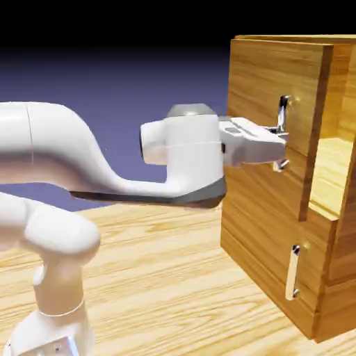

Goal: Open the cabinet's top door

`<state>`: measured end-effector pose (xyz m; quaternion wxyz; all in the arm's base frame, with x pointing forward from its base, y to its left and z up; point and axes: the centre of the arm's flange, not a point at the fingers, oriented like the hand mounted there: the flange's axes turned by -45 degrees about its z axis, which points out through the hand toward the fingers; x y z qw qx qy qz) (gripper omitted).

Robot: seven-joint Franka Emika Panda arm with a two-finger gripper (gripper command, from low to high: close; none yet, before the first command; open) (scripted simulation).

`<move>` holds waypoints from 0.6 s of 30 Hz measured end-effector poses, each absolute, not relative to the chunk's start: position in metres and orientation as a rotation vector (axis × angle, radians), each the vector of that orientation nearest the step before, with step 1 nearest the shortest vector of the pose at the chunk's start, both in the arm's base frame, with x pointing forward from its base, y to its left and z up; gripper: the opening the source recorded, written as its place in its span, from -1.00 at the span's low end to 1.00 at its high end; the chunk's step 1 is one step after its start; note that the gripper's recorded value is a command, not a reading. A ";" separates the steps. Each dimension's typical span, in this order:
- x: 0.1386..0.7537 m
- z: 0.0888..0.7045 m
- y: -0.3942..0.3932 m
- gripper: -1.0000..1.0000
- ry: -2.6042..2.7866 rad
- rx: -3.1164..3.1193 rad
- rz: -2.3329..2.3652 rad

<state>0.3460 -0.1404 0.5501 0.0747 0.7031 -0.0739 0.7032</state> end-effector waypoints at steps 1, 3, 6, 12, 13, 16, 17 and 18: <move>0.340 0.550 -0.136 -1.00 -0.239 2.100 2.100; 0.326 0.550 -0.128 -1.00 -0.275 2.080 2.080; 0.307 0.550 -0.113 -1.00 -0.329 2.048 2.048; 0.268 0.550 -0.079 -1.00 -0.438 1.979 1.979; 0.263 0.550 -0.074 -1.00 -0.454 1.968 1.969; 0.248 0.550 -0.058 -1.00 -0.497 1.939 1.939; 0.244 0.550 -0.053 -1.00 -0.510 1.929 1.930; 0.240 0.550 -0.049 -1.00 -0.522 1.921 1.921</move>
